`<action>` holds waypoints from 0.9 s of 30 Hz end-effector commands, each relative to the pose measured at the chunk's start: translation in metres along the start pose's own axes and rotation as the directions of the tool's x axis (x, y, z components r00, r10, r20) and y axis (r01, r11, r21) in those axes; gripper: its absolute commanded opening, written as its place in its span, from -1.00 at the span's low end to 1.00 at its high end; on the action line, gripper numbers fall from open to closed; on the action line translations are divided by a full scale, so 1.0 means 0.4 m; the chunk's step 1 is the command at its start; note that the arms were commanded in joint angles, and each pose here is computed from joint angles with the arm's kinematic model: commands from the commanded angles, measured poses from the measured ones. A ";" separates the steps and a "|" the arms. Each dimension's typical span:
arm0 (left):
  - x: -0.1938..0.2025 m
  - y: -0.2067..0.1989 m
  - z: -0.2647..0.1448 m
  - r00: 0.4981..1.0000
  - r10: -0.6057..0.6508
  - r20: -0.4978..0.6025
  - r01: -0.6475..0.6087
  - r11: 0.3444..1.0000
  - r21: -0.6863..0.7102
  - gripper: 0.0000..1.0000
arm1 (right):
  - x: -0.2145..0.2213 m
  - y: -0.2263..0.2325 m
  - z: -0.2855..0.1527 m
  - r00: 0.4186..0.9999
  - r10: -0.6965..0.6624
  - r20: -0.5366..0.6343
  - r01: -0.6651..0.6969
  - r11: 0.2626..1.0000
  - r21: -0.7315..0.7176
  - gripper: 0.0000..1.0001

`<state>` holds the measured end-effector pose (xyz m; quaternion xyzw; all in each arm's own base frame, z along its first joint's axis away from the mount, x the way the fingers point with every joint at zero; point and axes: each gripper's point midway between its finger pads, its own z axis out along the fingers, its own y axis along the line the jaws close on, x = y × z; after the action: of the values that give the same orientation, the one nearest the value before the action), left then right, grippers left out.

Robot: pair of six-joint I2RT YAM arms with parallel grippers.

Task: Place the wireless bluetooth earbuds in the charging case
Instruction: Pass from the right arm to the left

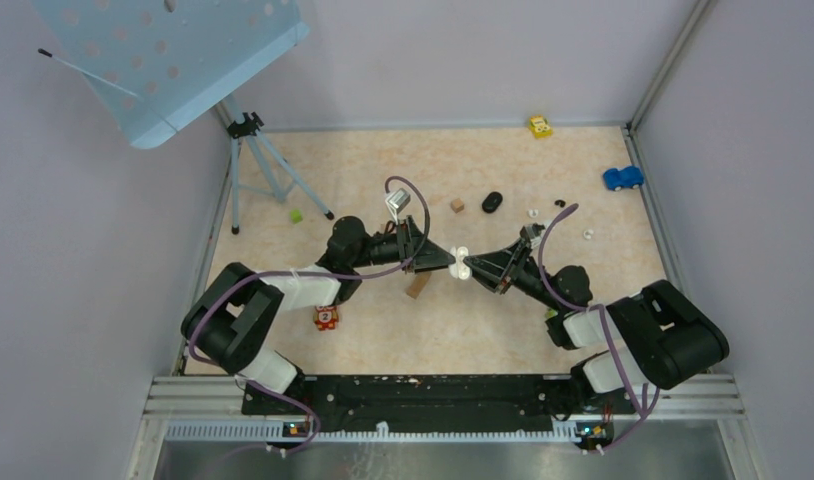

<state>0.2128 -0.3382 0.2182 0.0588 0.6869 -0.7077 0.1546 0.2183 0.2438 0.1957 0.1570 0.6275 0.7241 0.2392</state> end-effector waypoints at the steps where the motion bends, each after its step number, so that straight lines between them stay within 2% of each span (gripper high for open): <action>1: -0.014 -0.049 0.014 0.997 0.071 -0.004 -0.071 0.995 0.070 -0.07 | 0.010 0.145 -0.005 0.989 -0.147 0.010 0.146 0.961 -0.234 -1.00; 8: -0.012 -0.048 0.018 0.998 0.067 -0.012 -0.066 0.995 0.070 -0.08 | 0.011 0.144 -0.007 0.989 -0.148 0.012 0.147 0.961 -0.233 -1.00; 18: -0.006 -0.044 0.019 0.998 0.060 -0.019 -0.058 0.996 0.066 -0.21 | 0.012 0.145 -0.008 0.989 -0.150 0.011 0.149 0.961 -0.234 -1.00; 20: -0.003 -0.041 0.020 0.998 0.057 -0.023 -0.056 0.997 0.062 -0.09 | 0.013 0.146 -0.008 0.988 -0.151 0.011 0.150 0.960 -0.235 -1.00; 22: -0.002 -0.040 0.019 0.998 0.058 -0.024 -0.056 0.997 0.060 -0.05 | 0.012 0.144 -0.008 0.989 -0.150 0.011 0.149 0.961 -0.233 -1.00; 27: -0.003 -0.041 0.019 0.998 0.062 -0.022 -0.061 0.996 0.057 -0.07 | 0.014 0.144 -0.008 0.989 -0.150 0.010 0.148 0.961 -0.234 -1.00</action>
<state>0.2089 -0.3423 0.2210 0.0682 0.6831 -0.7122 0.1468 0.2182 0.2439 0.1957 0.1569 0.6275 0.7242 0.2391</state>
